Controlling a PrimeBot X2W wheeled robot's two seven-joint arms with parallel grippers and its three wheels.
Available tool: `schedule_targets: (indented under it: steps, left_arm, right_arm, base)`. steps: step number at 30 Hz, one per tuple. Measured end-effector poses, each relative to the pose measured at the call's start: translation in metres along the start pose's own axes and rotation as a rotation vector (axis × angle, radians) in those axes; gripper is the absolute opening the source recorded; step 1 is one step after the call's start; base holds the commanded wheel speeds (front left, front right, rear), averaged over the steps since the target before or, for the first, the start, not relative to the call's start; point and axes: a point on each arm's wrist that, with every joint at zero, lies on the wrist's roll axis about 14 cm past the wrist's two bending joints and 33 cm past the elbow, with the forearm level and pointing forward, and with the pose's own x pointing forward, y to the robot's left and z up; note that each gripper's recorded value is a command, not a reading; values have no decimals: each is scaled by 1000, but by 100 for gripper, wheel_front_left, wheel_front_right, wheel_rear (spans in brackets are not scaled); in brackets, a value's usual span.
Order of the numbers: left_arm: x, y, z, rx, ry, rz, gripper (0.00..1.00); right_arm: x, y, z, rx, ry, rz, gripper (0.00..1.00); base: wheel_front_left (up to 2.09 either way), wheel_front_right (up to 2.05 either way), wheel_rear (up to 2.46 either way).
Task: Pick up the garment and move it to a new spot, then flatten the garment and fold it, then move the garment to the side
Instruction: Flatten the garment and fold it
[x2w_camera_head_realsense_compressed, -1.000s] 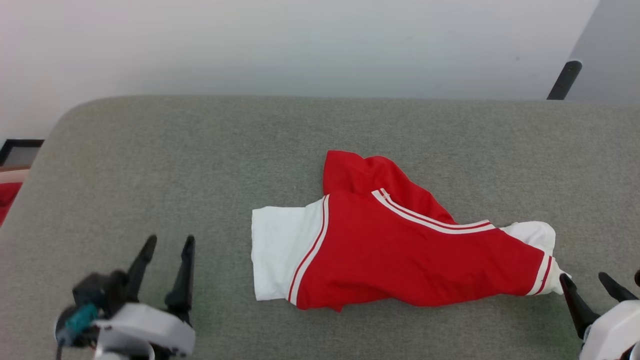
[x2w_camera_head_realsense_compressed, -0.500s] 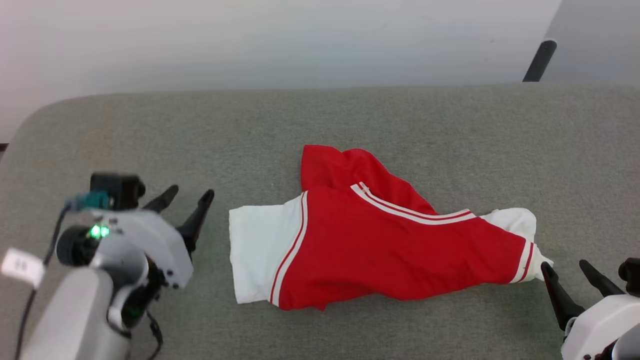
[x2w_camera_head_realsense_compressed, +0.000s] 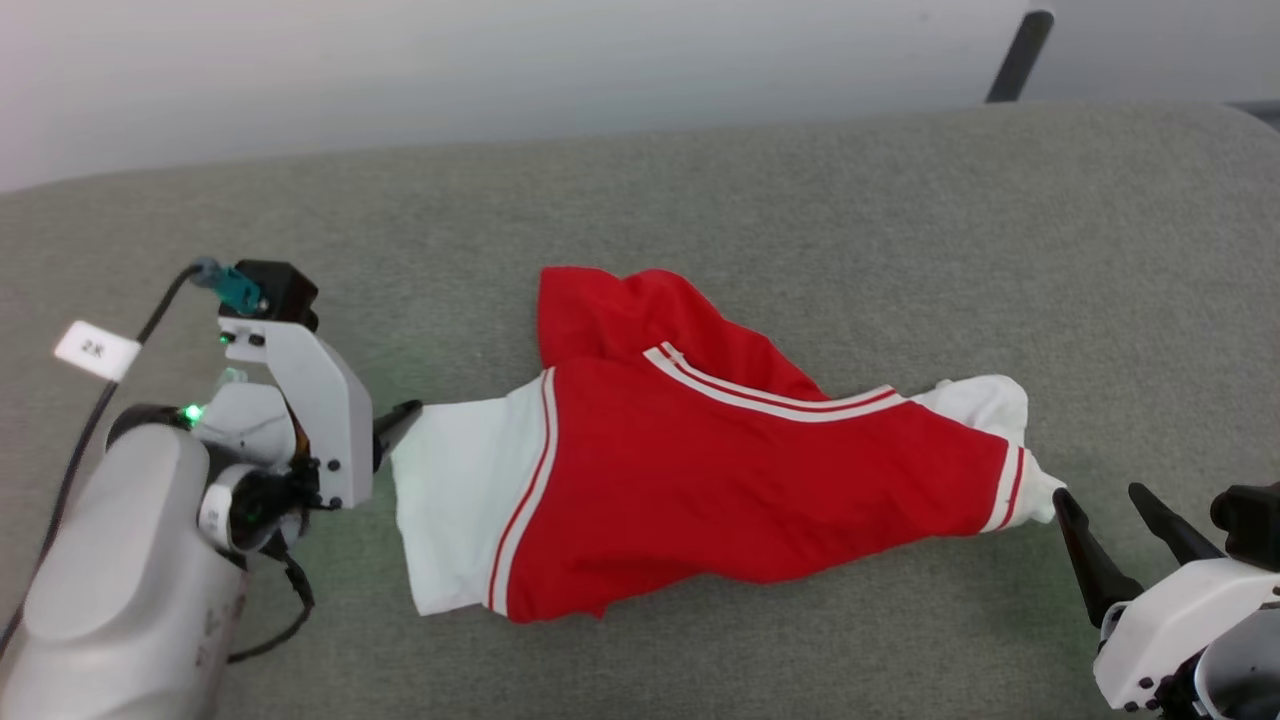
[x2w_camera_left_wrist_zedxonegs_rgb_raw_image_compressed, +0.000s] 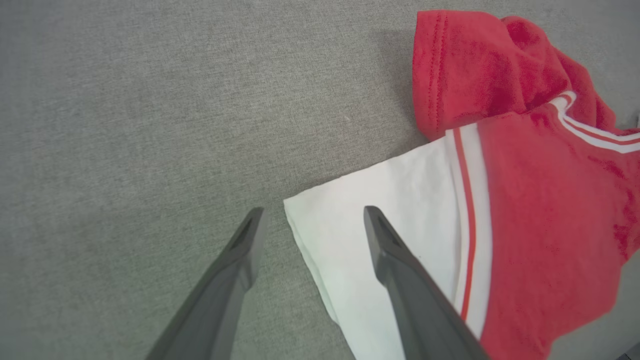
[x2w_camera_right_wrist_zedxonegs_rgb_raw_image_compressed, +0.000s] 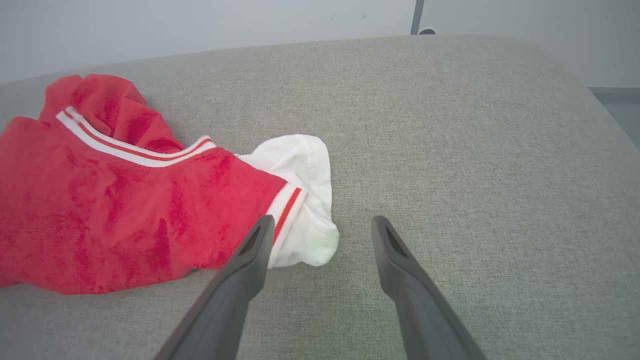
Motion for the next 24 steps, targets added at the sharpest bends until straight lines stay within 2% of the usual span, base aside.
schedule_targets:
  steps: [11,17,18,19,20,24]
  left_arm:
    - [41,4,-33,-20,220,20,100]
    - [52,7,-36,-38,250,27,100]
    - [54,6,-37,-42,255,26,78]
    - [55,6,-38,-50,258,25,47]
    - [55,6,-38,-63,260,22,0]
    - [56,6,-39,-90,264,12,0]
  right_arm:
    - [3,-18,-9,23,12,-55,100]
    - [3,-24,-15,35,19,-73,100]
    - [3,-24,-15,36,19,-75,100]
    - [3,-25,-15,36,15,-77,100]
    - [3,-25,-14,36,10,-77,100]
    - [3,-25,-12,38,1,-78,100]
  base:
    - [0,0,0]
    - [0,0,0]
    - [0,0,0]
    - [0,0,0]
    - [0,0,0]
    - [0,0,0]
